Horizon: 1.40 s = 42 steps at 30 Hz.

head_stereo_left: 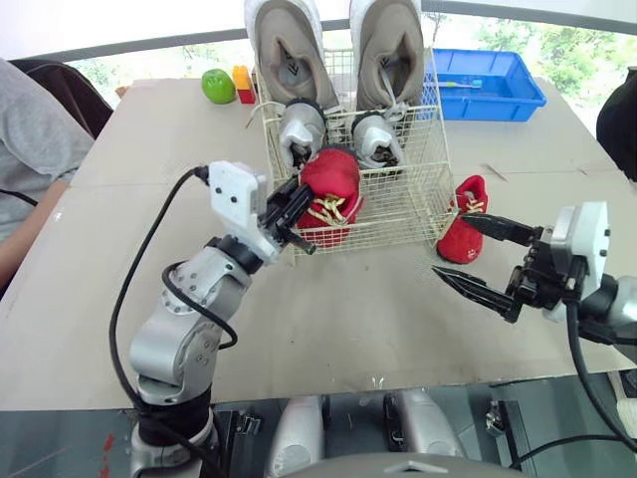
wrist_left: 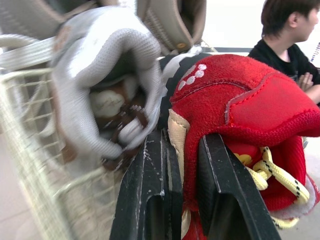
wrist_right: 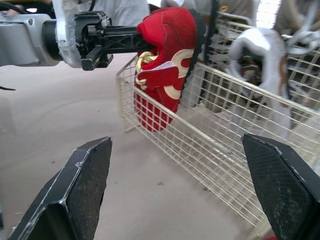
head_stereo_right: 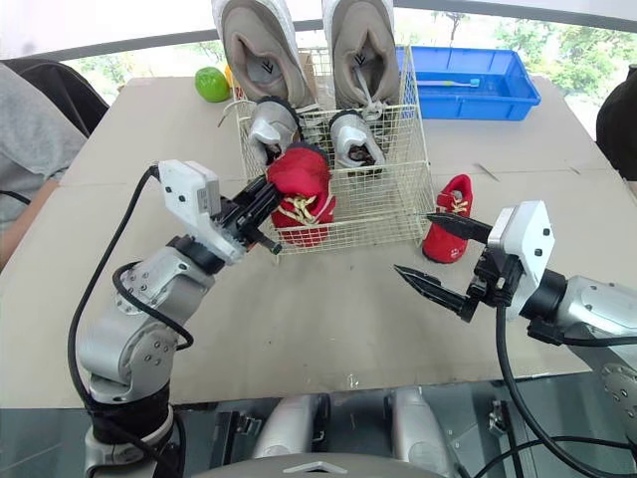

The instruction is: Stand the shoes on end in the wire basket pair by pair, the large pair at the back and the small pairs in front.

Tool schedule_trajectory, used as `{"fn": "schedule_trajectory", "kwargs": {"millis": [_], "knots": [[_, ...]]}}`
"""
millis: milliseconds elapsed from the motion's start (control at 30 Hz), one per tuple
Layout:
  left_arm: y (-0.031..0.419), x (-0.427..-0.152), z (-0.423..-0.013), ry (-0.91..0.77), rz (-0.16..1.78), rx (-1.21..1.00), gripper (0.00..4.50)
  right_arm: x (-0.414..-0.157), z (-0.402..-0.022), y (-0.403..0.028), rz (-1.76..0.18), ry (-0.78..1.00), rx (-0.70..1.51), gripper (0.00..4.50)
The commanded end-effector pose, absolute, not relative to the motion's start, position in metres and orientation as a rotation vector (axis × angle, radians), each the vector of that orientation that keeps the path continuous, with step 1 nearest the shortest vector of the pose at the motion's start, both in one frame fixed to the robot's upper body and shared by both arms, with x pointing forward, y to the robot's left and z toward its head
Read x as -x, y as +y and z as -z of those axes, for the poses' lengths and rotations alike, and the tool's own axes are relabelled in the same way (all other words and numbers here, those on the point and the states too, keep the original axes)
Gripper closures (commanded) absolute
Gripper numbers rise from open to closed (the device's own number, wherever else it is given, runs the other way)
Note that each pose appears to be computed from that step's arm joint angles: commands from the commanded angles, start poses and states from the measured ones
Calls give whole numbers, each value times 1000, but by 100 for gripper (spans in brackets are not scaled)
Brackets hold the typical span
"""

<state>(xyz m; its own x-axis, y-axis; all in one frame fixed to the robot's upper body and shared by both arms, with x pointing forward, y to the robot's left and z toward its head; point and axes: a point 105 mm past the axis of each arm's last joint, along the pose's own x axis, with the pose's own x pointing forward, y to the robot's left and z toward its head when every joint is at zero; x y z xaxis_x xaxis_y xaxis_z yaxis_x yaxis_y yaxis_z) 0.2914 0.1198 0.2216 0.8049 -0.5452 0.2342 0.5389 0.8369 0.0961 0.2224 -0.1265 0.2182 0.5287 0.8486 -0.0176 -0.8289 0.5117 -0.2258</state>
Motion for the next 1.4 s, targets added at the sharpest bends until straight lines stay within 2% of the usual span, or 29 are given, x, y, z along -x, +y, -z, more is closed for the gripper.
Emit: {"fn": "schedule_trajectory", "kwargs": {"millis": [33,433,500,667,700,733,933,1033,1133,1200,1267,1400], "knots": [[124,-282,-208,-177,573,-62,436,-222,-224,-126,-1029,-125,235,50],[147,-268,-197,-3,441,-5,438,-225,-222,-124,-1049,-126,226,50],[152,-267,-180,76,441,-3,438,-226,-221,-123,-1051,-126,224,50],[153,-267,-168,111,507,8,438,-227,-221,-123,-1051,-125,221,50],[159,-268,-163,127,499,11,336,-227,-220,-123,-1050,-121,223,50],[164,-269,-162,126,496,6,307,-227,-219,-124,-1048,-117,224,50],[187,-269,-177,53,467,30,21,-234,-215,-136,-1014,-85,226,50],[178,-264,-194,-33,578,29,21,-240,-210,-143,-970,-60,246,50],[159,-248,-201,-17,777,122,21,-250,-209,-153,-892,-44,237,50],[144,-232,-202,-10,923,79,21,-256,-208,-163,-848,-23,230,50],[134,-215,-199,16,1077,6,21,-274,-198,-177,-728,68,264,50],[122,-202,-198,18,1223,-102,21,-299,-188,-206,-581,218,202,50]]}}
